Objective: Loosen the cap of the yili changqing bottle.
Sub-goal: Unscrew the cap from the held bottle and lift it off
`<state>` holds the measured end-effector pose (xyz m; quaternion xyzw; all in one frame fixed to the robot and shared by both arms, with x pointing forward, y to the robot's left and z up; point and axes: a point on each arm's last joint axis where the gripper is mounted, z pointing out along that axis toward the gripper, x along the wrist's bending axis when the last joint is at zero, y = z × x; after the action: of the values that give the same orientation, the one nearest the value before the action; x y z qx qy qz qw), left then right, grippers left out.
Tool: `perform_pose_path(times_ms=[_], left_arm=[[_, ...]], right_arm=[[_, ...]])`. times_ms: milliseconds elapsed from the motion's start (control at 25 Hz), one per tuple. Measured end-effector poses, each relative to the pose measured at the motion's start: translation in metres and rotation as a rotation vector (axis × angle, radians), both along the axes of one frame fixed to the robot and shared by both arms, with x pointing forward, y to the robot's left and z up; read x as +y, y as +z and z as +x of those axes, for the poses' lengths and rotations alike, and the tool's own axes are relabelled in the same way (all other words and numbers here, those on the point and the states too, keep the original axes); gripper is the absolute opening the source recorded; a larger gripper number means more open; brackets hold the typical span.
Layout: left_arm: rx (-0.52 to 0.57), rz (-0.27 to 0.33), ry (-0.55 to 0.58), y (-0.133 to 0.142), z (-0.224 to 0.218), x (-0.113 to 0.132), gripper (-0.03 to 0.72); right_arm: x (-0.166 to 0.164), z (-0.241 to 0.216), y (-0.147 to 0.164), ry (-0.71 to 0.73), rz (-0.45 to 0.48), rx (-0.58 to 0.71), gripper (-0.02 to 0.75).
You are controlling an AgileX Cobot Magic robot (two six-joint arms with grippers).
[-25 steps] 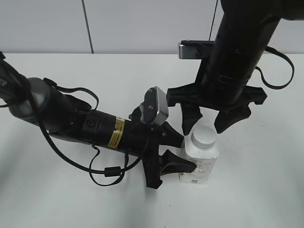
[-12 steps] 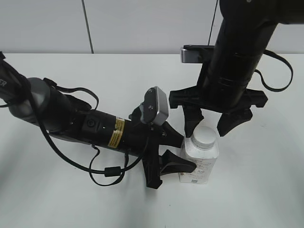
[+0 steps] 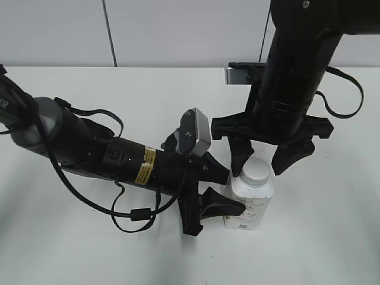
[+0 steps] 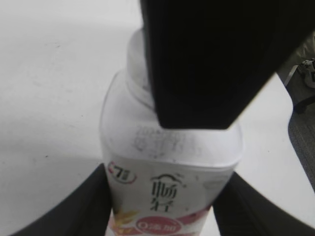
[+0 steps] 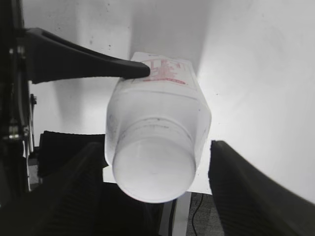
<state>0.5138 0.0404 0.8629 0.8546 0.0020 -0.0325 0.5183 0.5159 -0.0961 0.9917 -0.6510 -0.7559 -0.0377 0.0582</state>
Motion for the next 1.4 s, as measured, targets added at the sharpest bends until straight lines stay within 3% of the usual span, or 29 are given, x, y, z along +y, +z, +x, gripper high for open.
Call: perform_pose_path(times_ms=[160,400,680,840,1160,1400], left_arm=[[0.000,0.000,0.000,0.0000,0.0000,0.0000,0.387],[0.000,0.000,0.001,0.0000,0.0000,0.0000,0.387],[0.001,-0.001,0.002,0.0001,0.0001,0.0000,0.387],[0.001,-0.001,0.002,0.0001,0.0001,0.0000,0.387],[0.001,-0.001,0.002,0.0001,0.0001,0.0000,0.375],[0.001,-0.001,0.002,0.0001,0.0001,0.0000,0.366]], right_arm=[[-0.0009,-0.0006,-0.0001,0.000,-0.007,0.009,0.506],[-0.0010,-0.0011,0.0000,0.000,-0.008,0.014,0.393],[-0.0010,-0.0011,0.0000,0.062,-0.005,0.006,0.391],[-0.0013,-0.0009,-0.0001,0.277,0.001,-0.024,0.391],[-0.0018,-0.0006,-0.0002,0.907,0.023,-0.106,0.390],[-0.0019,-0.0006,0.0001,1.248,0.038,-0.150,0.390]])
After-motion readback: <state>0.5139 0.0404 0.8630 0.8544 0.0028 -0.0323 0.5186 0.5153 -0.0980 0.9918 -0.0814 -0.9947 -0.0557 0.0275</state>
